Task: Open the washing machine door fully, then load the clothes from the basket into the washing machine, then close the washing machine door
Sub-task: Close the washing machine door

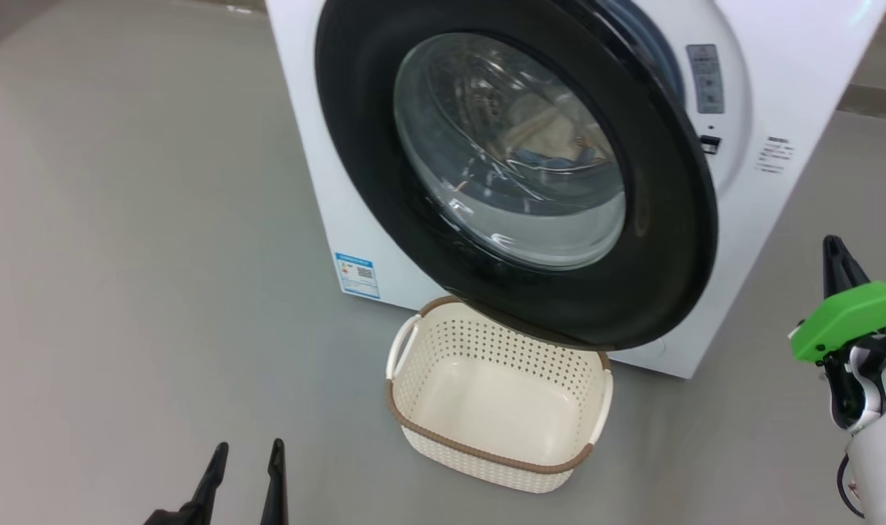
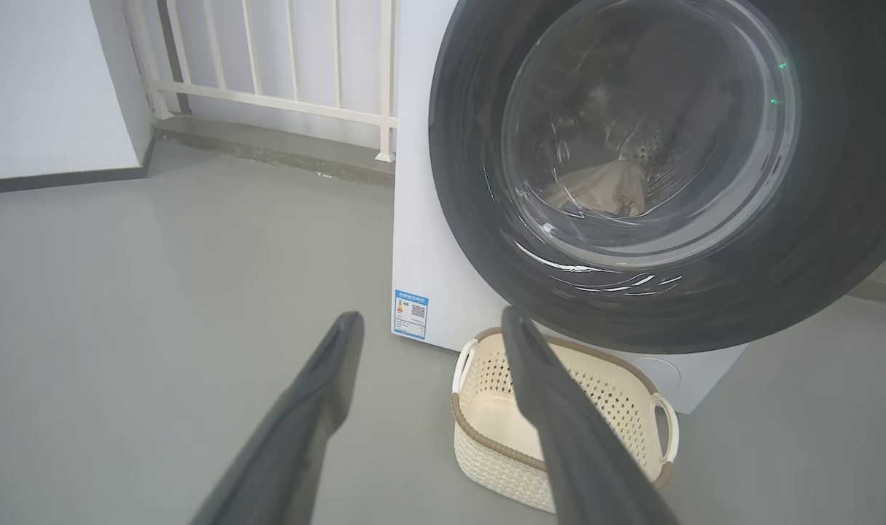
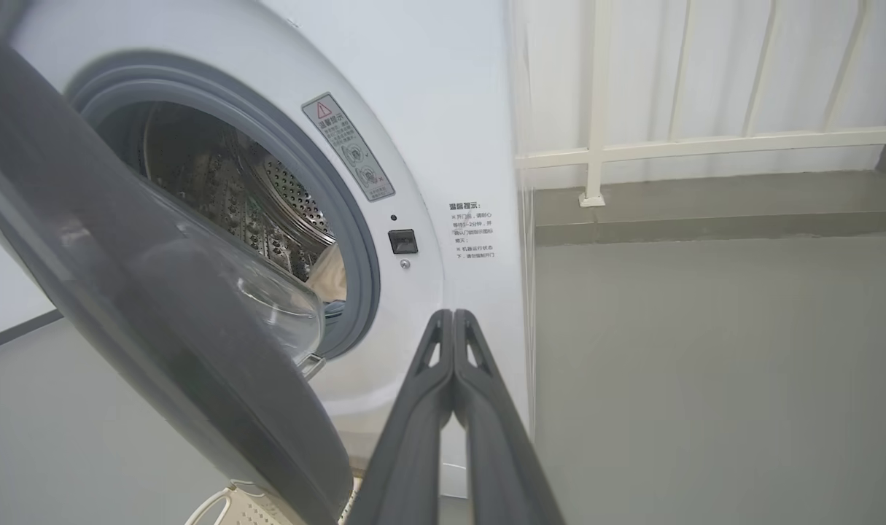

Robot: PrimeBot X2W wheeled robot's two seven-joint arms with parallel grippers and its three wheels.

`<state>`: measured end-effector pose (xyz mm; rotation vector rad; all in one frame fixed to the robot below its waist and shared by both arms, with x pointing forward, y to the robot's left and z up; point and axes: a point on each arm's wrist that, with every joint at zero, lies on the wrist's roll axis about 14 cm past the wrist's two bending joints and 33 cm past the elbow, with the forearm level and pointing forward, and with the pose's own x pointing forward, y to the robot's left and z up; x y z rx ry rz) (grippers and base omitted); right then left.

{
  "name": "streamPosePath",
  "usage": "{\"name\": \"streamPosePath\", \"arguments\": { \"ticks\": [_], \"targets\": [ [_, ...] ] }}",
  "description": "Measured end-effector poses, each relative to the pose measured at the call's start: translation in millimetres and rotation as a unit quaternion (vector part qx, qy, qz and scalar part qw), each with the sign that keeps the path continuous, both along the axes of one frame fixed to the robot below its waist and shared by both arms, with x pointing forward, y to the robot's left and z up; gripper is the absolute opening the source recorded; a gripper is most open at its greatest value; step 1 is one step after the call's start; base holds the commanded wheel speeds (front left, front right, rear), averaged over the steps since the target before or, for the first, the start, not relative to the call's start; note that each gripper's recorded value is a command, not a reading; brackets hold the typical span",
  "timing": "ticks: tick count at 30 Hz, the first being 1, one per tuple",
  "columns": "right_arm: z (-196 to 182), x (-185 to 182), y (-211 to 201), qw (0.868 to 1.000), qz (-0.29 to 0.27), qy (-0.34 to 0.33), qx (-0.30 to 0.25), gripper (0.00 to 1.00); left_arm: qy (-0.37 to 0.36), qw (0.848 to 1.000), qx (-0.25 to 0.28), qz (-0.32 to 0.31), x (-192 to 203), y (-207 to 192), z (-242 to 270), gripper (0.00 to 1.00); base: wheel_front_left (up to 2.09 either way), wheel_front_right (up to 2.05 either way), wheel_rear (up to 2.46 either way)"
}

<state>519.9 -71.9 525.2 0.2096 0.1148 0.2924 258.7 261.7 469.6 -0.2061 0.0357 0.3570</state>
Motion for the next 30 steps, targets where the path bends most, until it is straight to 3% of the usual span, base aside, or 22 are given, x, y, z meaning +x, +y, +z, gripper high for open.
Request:
{"name": "streamPosePath", "arguments": {
  "ticks": [4, 13, 19, 22, 26, 30],
  "targets": [
    [14.3, 5.3, 16.6, 1.0, 0.016, -0.021, 0.004, 0.0, 0.0, 1.0, 0.0, 0.008, -5.0, 3.6, -0.2, 1.0, 0.0, 0.0, 0.0],
    [87.9, 18.1, 41.0, 0.991, 0.04, -0.121, 0.033, 0.0, 0.0, 1.0, 0.0, 0.01, -6.8, 4.2, -0.5, 1.0, 0.0, 0.0, 0.0],
    [158.5, 3.9, 76.0, 0.971, 0.093, -0.216, 0.043, 0.0, 0.0, 1.0, -0.004, 0.012, -8.2, 4.8, -1.3, 1.0, 0.0, 0.0, 0.0],
    [184.3, -17.8, 113.0, 0.957, 0.15, -0.246, 0.037, 0.0, 0.001, 1.0, -0.005, 0.015, -10.6, 6.0, -2.3, 1.0, 0.0, 0.0, 0.0],
    [182.8, -38.0, 150.3, 0.95, 0.204, -0.236, 0.029, 0.0, 0.001, 1.0, -0.005, 0.021, -13.5, 8.1, -1.9, 1.0, 0.0, 0.0, 0.0],
    [150.5, -48.9, 172.2, 0.952, 0.24, -0.19, 0.02, 0.0, -0.003, 1.0, -0.006, 0.025, -12.5, 9.6, 0.4, 1.0, 0.0, 0.0, 0.0]
  ]
}}
